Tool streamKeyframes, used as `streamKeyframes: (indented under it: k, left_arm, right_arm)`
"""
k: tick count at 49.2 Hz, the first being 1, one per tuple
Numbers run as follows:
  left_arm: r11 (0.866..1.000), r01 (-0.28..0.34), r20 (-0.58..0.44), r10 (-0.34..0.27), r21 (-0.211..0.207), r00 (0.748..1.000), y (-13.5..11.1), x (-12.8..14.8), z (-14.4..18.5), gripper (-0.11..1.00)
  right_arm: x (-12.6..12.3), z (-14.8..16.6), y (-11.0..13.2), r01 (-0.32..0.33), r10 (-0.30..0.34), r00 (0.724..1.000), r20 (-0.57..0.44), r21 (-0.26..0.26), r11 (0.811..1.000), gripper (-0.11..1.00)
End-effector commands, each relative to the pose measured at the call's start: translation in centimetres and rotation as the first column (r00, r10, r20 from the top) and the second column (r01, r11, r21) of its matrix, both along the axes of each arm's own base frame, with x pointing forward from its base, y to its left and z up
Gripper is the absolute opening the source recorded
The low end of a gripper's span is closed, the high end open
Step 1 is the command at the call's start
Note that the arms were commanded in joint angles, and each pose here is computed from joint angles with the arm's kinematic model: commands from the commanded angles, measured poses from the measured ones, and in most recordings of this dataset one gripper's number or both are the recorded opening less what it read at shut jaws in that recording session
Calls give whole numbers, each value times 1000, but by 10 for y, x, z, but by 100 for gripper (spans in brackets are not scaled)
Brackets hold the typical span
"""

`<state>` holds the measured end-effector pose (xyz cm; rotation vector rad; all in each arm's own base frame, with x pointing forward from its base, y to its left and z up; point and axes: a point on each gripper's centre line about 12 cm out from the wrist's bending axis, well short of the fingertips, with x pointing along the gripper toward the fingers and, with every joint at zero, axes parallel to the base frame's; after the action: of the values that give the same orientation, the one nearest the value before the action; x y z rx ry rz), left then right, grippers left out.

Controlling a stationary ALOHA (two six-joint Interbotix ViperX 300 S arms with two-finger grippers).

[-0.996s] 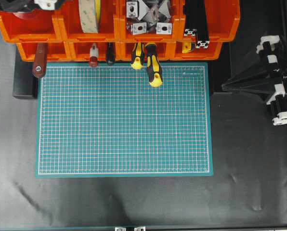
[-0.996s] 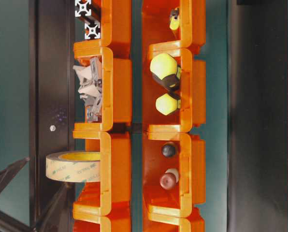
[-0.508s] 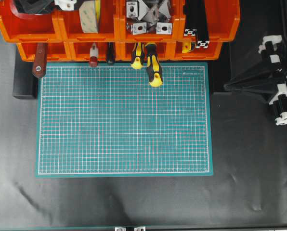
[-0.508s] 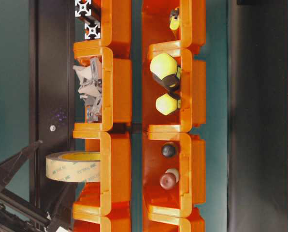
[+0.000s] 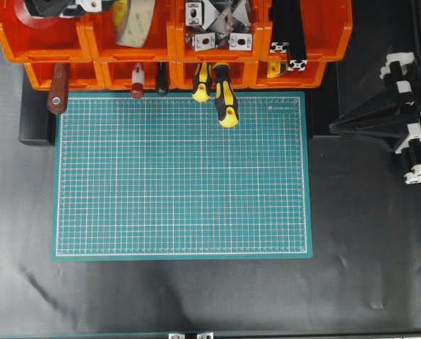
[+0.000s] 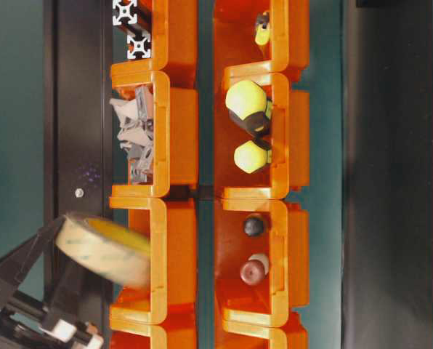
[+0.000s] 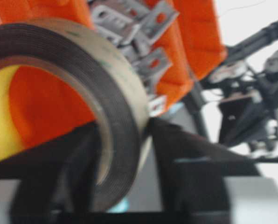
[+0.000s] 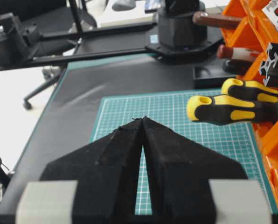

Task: Pick foam from container rack with left arm.
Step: 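Grasp the black foam tape roll in the bin with the left gripper, then lift the tape roll out of the bin and carry it over the mat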

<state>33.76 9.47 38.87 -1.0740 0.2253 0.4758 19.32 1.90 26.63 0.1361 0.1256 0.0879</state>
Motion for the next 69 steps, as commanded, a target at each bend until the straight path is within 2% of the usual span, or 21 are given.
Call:
streamKeyframes:
  k: [1,8,16,20,25,29,34,35,39,48,52,54,59,65,69]
  left_arm:
    - [999,1,103,-5,39,995,1,-1,23,25]
    - [997,13,206,-28,75,978,-3,2,42,25]
    - [990,62,306,-98,126,947,-23,0,70,25]
    - [980,105,350,-159,169,923,-40,-2,81,25]
    - [958,176,390,-255,227,885,-69,-4,89,25]
    - [925,261,390,-356,275,849,-101,-2,87,25]
    - [870,364,346,-472,333,811,-140,4,71,25]
    - [850,396,323,-506,348,800,-151,6,65,25]
    - [794,467,251,-580,390,775,-177,12,45,25]
    - [652,574,85,-694,496,715,-215,19,5,25]
    - [613,605,32,-716,507,698,-224,19,-10,25]
    - [601,623,0,-720,500,694,-227,21,-21,25]
    - [586,670,-94,-717,457,691,-228,25,-55,25]
    - [573,720,-221,-701,392,678,-228,34,-96,25]
    - [571,741,-285,-688,354,667,-227,40,-112,25]
  right_arm:
    - [2,4,0,-1,1,1000,9,2,1000,0]
    - [2,4,0,-1,1,1000,9,2,1000,0]
    - [1,5,0,-1,1,1000,11,3,1000,0]
    - [1,5,0,-1,1,1000,11,3,1000,0]
    - [1,5,0,-1,1,1000,12,3,1000,0]
    - [1,5,0,-1,1,1000,14,3,1000,0]
    - [1,5,0,-1,1,1000,15,3,1000,0]
    - [1,5,0,-1,1,1000,15,3,1000,0]
    - [1,6,0,-1,1,1000,15,3,1000,0]
    - [0,9,1,-3,3,1000,29,6,1000,0]
    - [-1,11,0,-1,1,999,38,8,1000,0]
    - [-2,12,0,-1,1,999,42,9,1000,0]
    - [-3,15,0,-1,0,999,53,11,1000,0]
    - [-5,18,0,-3,2,998,66,14,1000,0]
    - [-6,21,0,-1,0,997,77,15,1000,0]
